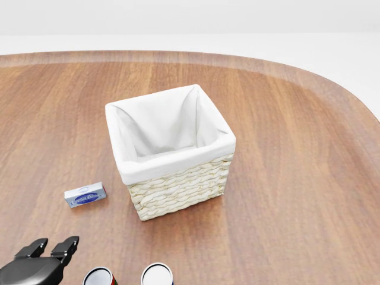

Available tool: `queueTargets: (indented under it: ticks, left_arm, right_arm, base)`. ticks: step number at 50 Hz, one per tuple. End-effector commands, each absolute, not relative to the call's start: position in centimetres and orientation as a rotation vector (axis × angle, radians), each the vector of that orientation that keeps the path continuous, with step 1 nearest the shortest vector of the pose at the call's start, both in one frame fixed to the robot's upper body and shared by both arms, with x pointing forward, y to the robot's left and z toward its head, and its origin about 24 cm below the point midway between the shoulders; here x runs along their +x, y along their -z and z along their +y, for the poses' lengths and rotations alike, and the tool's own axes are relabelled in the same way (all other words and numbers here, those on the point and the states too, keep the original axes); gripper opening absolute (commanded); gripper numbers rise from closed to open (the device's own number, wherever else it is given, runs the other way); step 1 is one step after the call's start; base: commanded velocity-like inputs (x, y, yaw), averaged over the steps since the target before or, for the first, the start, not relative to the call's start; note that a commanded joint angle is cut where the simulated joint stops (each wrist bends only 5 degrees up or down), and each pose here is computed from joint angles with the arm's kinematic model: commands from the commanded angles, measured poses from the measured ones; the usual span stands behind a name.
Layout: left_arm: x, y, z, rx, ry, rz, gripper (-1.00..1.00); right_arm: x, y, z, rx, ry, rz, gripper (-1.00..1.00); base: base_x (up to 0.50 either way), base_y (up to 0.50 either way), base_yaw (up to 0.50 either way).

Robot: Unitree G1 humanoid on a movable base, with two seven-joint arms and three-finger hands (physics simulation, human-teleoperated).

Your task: Pick up the tomato sauce, and put it in the basket.

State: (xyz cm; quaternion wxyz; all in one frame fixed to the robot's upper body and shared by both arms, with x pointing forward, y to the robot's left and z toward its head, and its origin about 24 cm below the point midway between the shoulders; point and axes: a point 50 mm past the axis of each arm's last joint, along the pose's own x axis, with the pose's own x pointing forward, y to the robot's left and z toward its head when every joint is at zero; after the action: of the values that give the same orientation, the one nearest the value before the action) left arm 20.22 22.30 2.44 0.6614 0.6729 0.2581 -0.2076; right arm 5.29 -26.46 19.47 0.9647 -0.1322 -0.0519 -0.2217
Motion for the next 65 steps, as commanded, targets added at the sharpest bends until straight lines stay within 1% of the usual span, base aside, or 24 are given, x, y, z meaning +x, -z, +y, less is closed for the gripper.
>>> queueTargets:
  ticks: [1, 18, 36, 48, 60, 65]
  left_arm:
    - [20.1, -1.2, 21.3, 1.551, 0.535, 0.607, 1.00]
    - [20.0, -0.1, 19.5, 1.618, 0.604, 0.578, 1.00]
    - [19.9, 0.0, 18.4, 1.610, 0.636, 0.550, 1.00]
    - [22.1, -0.4, 16.9, 1.580, 0.661, 0.489, 1.00]
    - [22.7, 0.2, 15.8, 1.598, 0.696, 0.461, 1.00]
    - [22.8, 1.1, 15.7, 1.613, 0.708, 0.464, 1.00]
  right_arm:
    - [5.4, -19.4, -26.4, -0.262, 0.446, -0.119, 1.00]
    - [5.4, -19.4, -26.4, -0.257, 0.446, -0.127, 1.00]
    - [5.3, -19.6, -26.5, -0.261, 0.447, -0.120, 1.00]
    - [5.3, -19.5, -26.5, -0.255, 0.446, -0.118, 1.00]
    - [5.3, -19.4, -26.4, -0.248, 0.442, -0.128, 1.00]
    - [5.3, -19.3, -26.3, -0.244, 0.440, -0.133, 1.00]
  base:
    - [0.00, 0.00, 0.00]
    - [0.00, 0.00, 0.00]
    - [0.00, 0.00, 0.00]
    - [0.00, 0.00, 0.00]
    - [0.00, 0.00, 0.00]
    - [0.00, 0.00, 0.00]
